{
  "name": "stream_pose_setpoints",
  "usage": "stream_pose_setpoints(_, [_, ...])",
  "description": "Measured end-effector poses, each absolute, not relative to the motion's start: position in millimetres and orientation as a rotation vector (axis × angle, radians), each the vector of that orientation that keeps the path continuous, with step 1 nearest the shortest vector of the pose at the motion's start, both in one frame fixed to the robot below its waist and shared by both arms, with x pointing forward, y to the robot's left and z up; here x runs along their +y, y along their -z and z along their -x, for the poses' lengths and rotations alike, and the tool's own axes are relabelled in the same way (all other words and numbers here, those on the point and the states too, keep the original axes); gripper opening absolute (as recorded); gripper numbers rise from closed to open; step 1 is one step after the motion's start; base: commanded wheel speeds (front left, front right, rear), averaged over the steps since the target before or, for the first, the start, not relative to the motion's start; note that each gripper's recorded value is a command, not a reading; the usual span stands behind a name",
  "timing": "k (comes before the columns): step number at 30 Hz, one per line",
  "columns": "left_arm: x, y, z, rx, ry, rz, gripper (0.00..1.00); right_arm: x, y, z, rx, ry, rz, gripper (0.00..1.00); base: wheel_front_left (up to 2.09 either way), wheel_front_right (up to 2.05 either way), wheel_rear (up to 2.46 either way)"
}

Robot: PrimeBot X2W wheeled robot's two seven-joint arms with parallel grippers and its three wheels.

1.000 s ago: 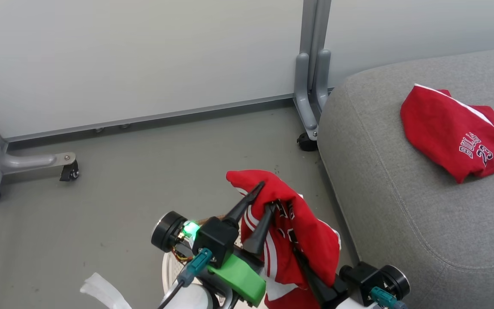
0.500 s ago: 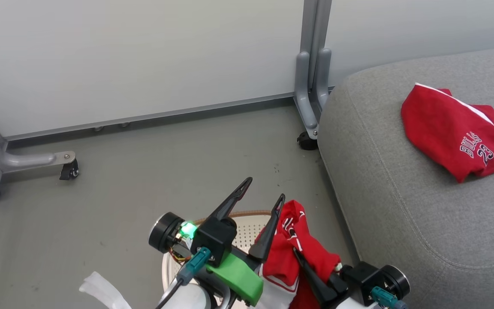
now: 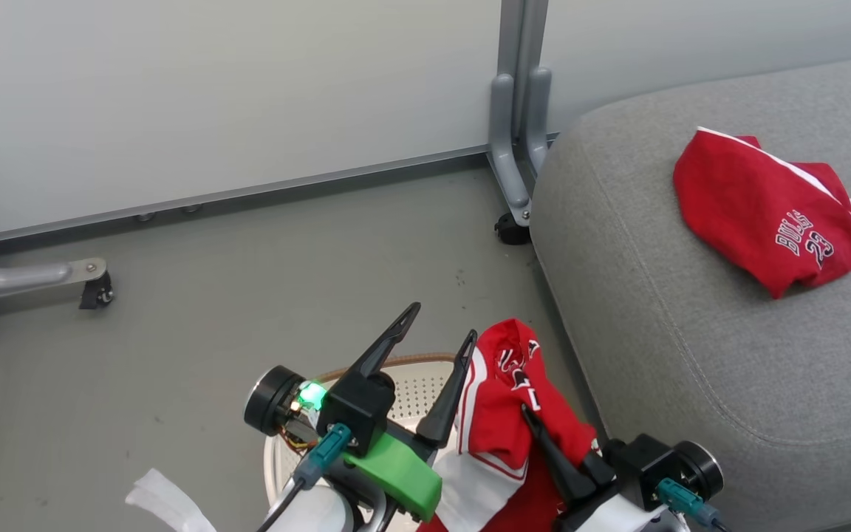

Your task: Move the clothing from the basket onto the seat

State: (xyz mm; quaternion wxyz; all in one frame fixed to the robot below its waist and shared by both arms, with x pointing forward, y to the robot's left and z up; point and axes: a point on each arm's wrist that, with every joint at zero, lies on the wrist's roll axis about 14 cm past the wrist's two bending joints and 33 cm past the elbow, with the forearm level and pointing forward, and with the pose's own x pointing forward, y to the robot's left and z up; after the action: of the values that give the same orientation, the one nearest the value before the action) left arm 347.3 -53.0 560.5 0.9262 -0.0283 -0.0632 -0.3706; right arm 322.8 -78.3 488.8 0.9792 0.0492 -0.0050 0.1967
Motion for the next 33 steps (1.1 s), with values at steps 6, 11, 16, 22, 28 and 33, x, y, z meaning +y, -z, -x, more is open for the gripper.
stream_pose_setpoints(6, [-57,-547,-356,-0.107,0.771,0.040,1.00,-112,-492,-327,-0.027,-0.281,-0.090,0.00,0.00,0.00,0.00])
stream_pose_setpoints(11, [-65,-529,-366,-0.082,0.798,0.019,1.00,-151,-499,-327,-0.050,-0.146,-0.087,0.00,0.00,0.00,0.00])
stream_pose_setpoints(16, [-76,-516,-377,-0.068,0.831,0.025,1.00,-184,-501,-320,-0.056,-0.027,-0.075,0.00,0.00,0.00,0.00])
stream_pose_setpoints(22, [-102,-498,-383,-0.037,0.925,0.031,1.00,-219,-496,-303,-0.033,0.113,-0.063,0.00,0.00,0.00,0.00])
stream_pose_setpoints(28, [-133,-479,-388,-0.003,1.031,0.057,1.00,-243,-491,-302,0.000,0.199,-0.057,0.00,0.00,0.00,0.00])
stream_pose_setpoints(33, [-144,-463,-387,0.036,1.094,0.070,1.00,-268,-527,-337,-0.100,0.223,0.032,0.00,0.00,0.00,0.00])
